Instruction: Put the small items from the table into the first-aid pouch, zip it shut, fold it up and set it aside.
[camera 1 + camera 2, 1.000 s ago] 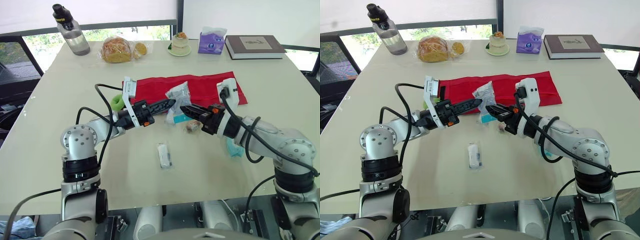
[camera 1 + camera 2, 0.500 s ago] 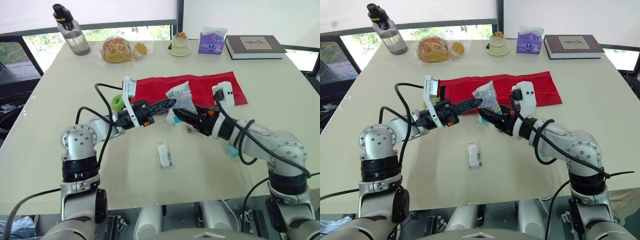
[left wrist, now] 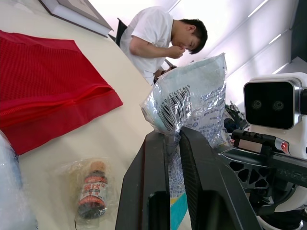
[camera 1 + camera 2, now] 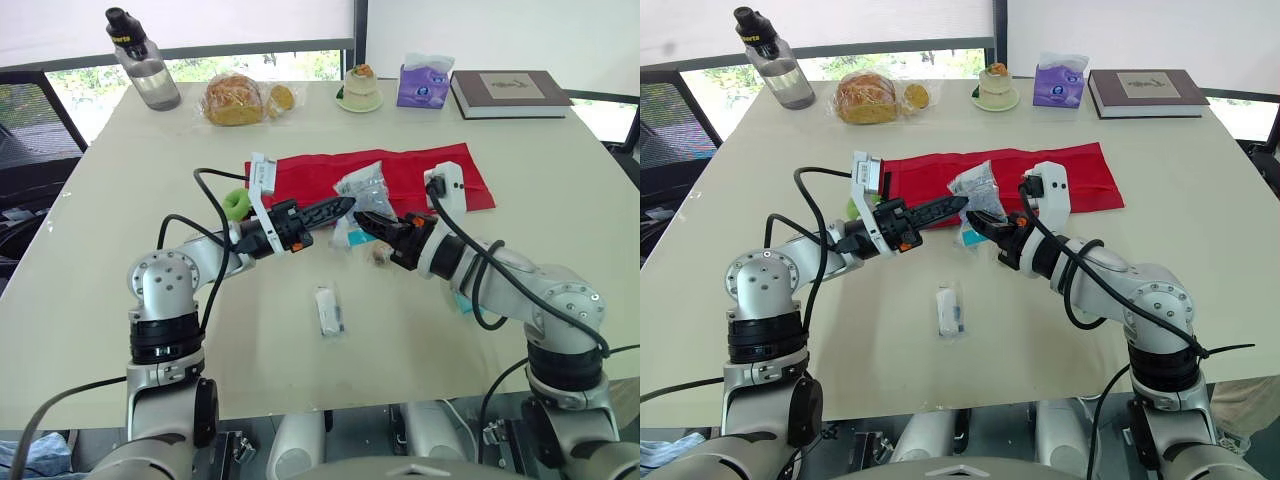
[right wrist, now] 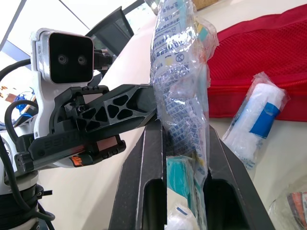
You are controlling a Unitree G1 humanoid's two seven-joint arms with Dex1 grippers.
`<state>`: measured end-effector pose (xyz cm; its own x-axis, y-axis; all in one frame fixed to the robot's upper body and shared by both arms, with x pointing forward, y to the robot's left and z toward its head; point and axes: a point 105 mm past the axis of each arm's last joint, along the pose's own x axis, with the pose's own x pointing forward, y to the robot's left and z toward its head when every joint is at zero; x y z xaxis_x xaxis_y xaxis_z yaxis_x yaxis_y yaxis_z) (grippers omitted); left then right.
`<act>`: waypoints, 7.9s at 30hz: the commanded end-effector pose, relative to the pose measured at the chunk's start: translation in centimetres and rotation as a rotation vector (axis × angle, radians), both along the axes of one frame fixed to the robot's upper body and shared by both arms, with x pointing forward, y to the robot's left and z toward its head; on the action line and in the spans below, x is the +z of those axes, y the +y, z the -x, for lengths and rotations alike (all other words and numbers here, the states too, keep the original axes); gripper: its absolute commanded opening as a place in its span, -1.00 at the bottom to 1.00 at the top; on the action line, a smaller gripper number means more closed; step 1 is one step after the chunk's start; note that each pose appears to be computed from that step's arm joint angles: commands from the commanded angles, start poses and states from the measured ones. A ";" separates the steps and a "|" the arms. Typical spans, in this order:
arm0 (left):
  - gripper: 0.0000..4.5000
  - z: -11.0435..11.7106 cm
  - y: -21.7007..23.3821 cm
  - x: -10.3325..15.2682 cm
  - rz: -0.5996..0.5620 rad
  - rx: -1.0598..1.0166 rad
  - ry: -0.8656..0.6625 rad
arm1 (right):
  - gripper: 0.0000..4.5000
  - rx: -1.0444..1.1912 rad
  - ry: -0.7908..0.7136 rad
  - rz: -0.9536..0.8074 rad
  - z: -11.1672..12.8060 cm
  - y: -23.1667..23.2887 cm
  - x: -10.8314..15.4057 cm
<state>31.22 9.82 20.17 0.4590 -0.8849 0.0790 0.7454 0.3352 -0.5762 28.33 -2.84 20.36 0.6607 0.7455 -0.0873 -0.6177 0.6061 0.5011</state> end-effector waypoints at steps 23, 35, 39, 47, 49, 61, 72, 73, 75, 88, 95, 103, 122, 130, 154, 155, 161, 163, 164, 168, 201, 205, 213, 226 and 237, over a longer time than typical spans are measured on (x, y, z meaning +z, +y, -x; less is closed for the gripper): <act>0.30 -0.8 4.2 1.7 -0.042 0.109 -0.070 | -0.93 -0.011 -0.042 0.003 -0.1 -2.1 0.3; 0.97 -5.5 10.5 -3.0 -0.744 0.451 -0.295 | -0.93 -0.015 -0.029 0.008 0.2 -2.6 -0.4; 0.97 -6.5 10.8 -3.4 -0.904 0.464 -0.421 | -0.93 -0.020 -0.040 0.028 0.1 -2.6 -0.6; 0.97 -9.3 11.1 -4.9 -1.249 0.446 -0.658 | -0.93 -0.016 -0.048 0.025 0.1 -2.3 -0.7; 0.97 -10.1 11.1 -4.9 -1.302 0.445 -0.697 | -0.93 -0.017 -0.053 0.030 0.0 -2.3 -0.7; 0.97 -12.3 9.5 -4.8 -1.377 0.434 -0.866 | -0.93 -0.019 -0.071 0.045 -0.1 -2.2 -0.7; -0.06 -12.5 8.7 -5.2 -1.353 0.398 -0.895 | -0.93 -0.028 -0.072 0.041 -0.2 -2.1 -0.8; -0.25 -12.3 8.6 -5.4 -1.352 0.381 -0.904 | -0.93 -0.030 -0.071 0.041 -0.2 -2.1 -0.9; -0.69 -12.1 8.5 -5.5 -1.340 0.368 -0.903 | -0.93 -0.031 -0.067 0.040 -0.2 -2.1 -1.0; -0.95 -10.5 5.2 -5.5 -1.213 0.256 -0.917 | -0.93 -0.013 -0.025 0.039 0.1 -1.8 -1.8; -0.95 -9.0 1.8 -6.0 -1.122 0.149 -0.945 | -0.93 -0.017 -0.013 0.047 0.0 -1.9 -2.1; -0.95 -8.7 1.8 -5.7 -1.102 0.135 -0.945 | -0.93 -0.002 0.028 0.025 -0.2 -1.2 -2.5; -0.95 -7.7 1.8 -5.7 -1.024 0.162 -0.968 | -0.93 0.014 0.442 -0.149 -3.1 2.9 -6.4; -0.95 -8.5 3.3 -4.9 -1.041 0.266 -0.945 | -0.93 0.013 0.530 -0.176 -3.4 4.1 -6.4; -0.95 -8.6 5.0 -5.1 -1.081 0.289 -0.911 | -0.93 -0.059 0.492 -0.224 -3.7 0.5 -4.7; -0.95 -8.6 5.0 -5.1 -1.079 0.290 -0.913 | -0.93 -0.027 0.480 -0.227 -3.3 1.1 -4.3; -0.95 -8.6 5.5 -4.7 -1.078 0.306 -0.900 | -0.93 0.018 0.462 -0.124 -2.8 3.6 -5.3; -0.95 -8.5 6.0 -4.6 -1.080 0.318 -0.887 | -0.93 0.025 0.460 -0.098 -2.8 4.3 -5.9; -0.95 -8.4 6.2 -4.6 -1.080 0.324 -0.882 | -0.93 0.027 0.462 -0.094 -2.8 4.7 -6.1; -0.95 -8.0 6.9 -4.4 -1.081 0.338 -0.874 | -0.93 0.037 0.464 -0.093 -3.2 5.9 -6.4; -0.95 -4.9 5.9 -5.5 -1.010 0.253 -0.863 | -0.93 0.115 0.500 -0.230 -6.2 11.0 -5.3; -0.95 -4.4 5.3 -5.7 -0.990 0.219 -0.871 | -0.93 0.101 0.534 -0.277 -6.9 11.9 -5.0; -0.95 -4.1 5.2 -6.2 -0.989 0.192 -0.863 | -0.93 0.077 0.549 -0.347 -7.9 12.6 -3.8; -0.95 -5.8 5.5 -4.7 -1.012 0.258 -0.945 | -0.93 0.241 0.505 -0.110 -4.3 12.4 -6.9; -0.95 -5.0 3.6 -4.5 -0.979 0.168 -1.047 | -0.93 0.287 0.526 -0.039 -4.2 11.8 -8.0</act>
